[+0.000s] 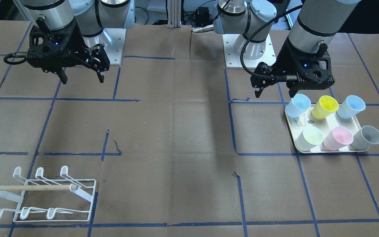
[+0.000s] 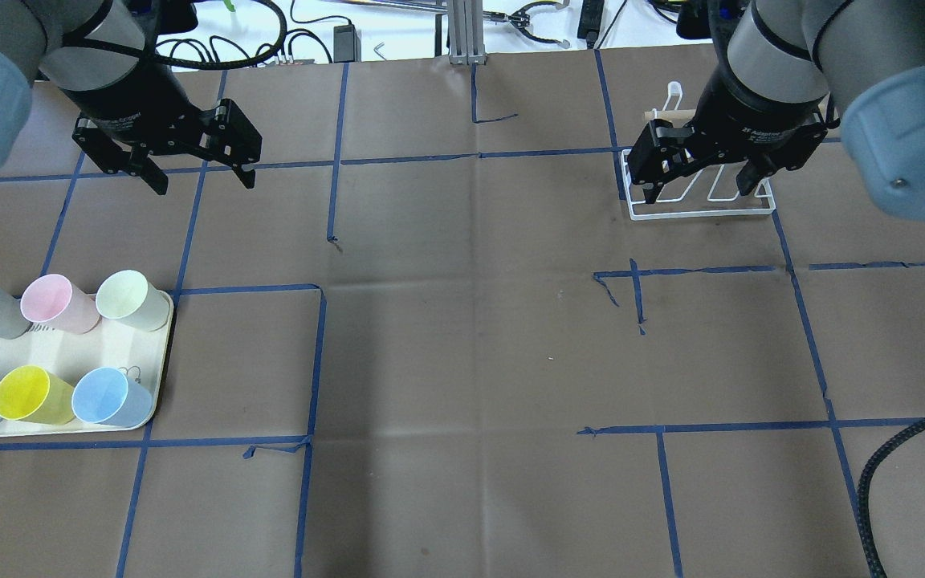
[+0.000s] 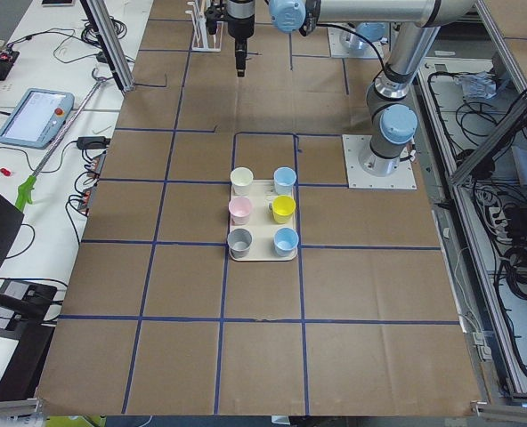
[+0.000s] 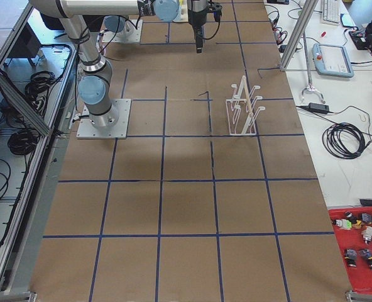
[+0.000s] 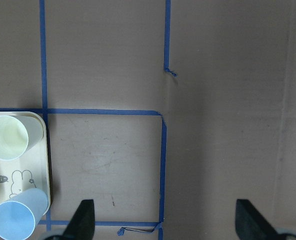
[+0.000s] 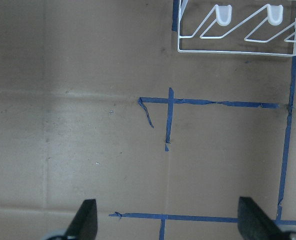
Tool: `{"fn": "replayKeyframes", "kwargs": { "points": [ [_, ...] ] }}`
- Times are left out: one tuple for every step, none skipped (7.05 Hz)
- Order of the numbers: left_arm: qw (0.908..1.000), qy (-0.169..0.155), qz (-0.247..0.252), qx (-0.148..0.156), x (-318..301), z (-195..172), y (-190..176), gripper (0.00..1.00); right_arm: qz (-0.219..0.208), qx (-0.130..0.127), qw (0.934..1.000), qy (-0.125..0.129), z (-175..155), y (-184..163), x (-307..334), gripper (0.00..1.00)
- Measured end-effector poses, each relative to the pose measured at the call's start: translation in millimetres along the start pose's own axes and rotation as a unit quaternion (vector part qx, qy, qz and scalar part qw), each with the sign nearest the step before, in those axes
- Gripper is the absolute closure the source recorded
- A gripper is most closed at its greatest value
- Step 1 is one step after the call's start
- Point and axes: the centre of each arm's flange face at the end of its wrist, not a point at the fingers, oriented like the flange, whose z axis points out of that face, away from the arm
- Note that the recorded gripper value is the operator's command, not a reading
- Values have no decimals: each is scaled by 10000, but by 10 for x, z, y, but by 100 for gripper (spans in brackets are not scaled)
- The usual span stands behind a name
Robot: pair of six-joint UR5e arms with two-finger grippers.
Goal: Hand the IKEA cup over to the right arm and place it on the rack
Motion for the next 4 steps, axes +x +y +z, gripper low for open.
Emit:
{"fn": "replayKeyframes", "kwargs": {
  "points": [
    [10000, -4, 56, -7, -101, 7, -24, 0, 0, 7, 10000, -1, 17, 3, 0, 0],
    [9999, 0, 128, -21, -298, 24, -63, 0, 0, 12, 10000, -1, 28, 3, 0, 0],
    [9997, 21, 229, -58, -569, 71, -92, 0, -1, 20, 10000, -3, 31, 2, -1, 0],
    [9993, 53, 349, -121, -893, 159, -93, 0, 1, 56, 10000, -7, 27, -4, -1, 0]
  ]
}}
